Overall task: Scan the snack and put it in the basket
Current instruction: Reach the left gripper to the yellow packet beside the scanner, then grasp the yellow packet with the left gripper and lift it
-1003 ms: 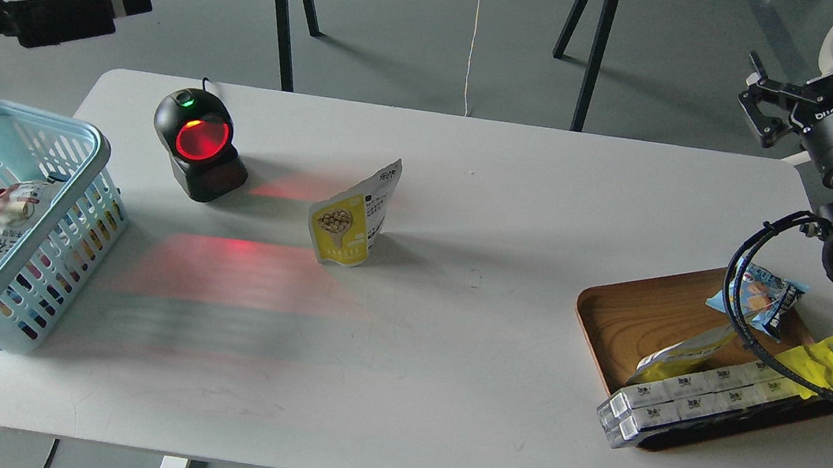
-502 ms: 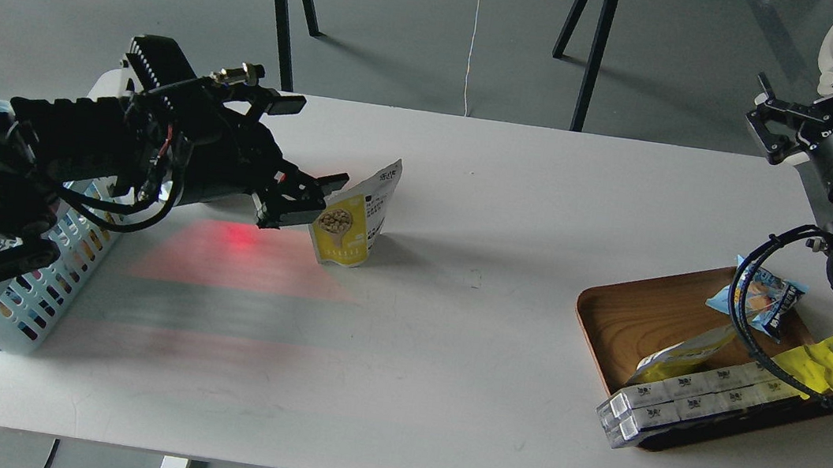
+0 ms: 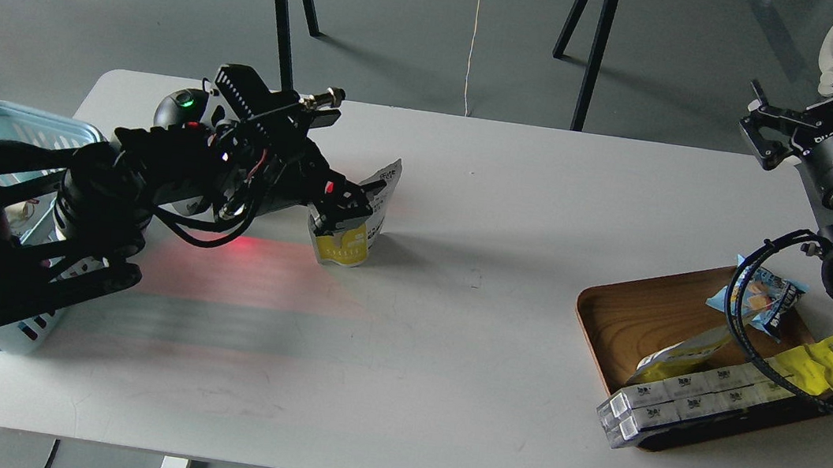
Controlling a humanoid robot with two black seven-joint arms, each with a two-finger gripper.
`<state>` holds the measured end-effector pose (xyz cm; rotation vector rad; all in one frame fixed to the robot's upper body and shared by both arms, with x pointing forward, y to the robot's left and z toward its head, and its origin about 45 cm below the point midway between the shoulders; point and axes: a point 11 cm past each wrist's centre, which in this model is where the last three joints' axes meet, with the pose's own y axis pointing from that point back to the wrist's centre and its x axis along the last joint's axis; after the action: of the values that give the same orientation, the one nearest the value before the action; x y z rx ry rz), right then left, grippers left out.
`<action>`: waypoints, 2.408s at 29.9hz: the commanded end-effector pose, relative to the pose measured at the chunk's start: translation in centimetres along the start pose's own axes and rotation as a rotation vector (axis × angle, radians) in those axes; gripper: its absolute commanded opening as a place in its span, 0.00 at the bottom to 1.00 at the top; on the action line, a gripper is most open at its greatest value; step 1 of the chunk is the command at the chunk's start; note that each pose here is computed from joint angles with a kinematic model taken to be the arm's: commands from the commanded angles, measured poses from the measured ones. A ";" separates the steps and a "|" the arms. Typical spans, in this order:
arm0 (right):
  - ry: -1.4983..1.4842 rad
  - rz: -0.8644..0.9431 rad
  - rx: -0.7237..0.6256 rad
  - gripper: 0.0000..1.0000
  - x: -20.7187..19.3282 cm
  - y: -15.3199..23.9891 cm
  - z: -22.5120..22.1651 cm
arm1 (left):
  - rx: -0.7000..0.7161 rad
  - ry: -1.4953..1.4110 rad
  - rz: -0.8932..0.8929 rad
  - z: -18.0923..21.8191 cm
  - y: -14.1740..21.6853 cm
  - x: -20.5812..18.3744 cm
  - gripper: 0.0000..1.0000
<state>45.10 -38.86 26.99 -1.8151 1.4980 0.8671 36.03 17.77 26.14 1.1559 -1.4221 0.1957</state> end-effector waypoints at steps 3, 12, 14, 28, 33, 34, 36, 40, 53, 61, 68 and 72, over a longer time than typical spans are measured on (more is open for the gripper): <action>-0.001 0.003 0.004 0.99 0.1 0.0 -0.1 | 0.002 0.034 -0.029 1.4 -0.7 -1.2 0.99; 0.000 0.010 0.013 0.99 0.4 0.2 -0.1 | 0.097 -0.024 -0.070 -0.5 -1.2 -3.1 0.91; -0.003 0.011 0.014 0.99 0.4 0.2 0.0 | 0.098 -0.021 -0.078 -0.5 -1.2 -3.5 0.83; -0.003 0.008 0.025 0.99 0.4 0.2 0.1 | 0.055 -0.017 -0.160 1.1 -1.8 -5.0 0.32; -0.003 0.007 0.025 0.99 0.3 0.1 0.1 | 0.055 -0.019 -0.166 1.1 -1.8 -5.1 0.01; -0.003 0.007 0.025 0.99 0.3 0.1 0.1 | 0.055 -0.019 -0.166 1.1 -1.8 -5.1 0.01; -0.003 0.007 0.025 0.99 0.3 0.1 0.1 | 0.052 -0.018 -0.165 1.2 -1.7 -5.1 0.01; -0.003 0.007 0.025 0.99 0.3 0.1 0.1 | 0.043 -0.012 -0.168 1.4 -1.6 -5.4 0.01; -0.002 0.006 0.024 0.99 0.3 0.1 0.1 | -0.012 0.018 -0.033 1.4 0.6 -0.5 0.01; -0.008 0.002 0.019 0.99 0.2 0.0 0.5 | 0.004 0.040 -0.036 -0.9 3.1 0.3 0.01; -0.008 -0.002 0.018 0.99 0.0 -0.1 0.5 | 0.004 0.016 -0.049 -2.5 4.2 0.3 0.01; -0.009 -0.004 0.020 0.99 -0.1 -0.2 0.5 | -0.003 0.014 -0.056 -2.6 4.4 0.1 0.01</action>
<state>45.18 -38.39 26.75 -1.7977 1.4931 0.8552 34.67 21.46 29.11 1.1870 -1.3771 0.1693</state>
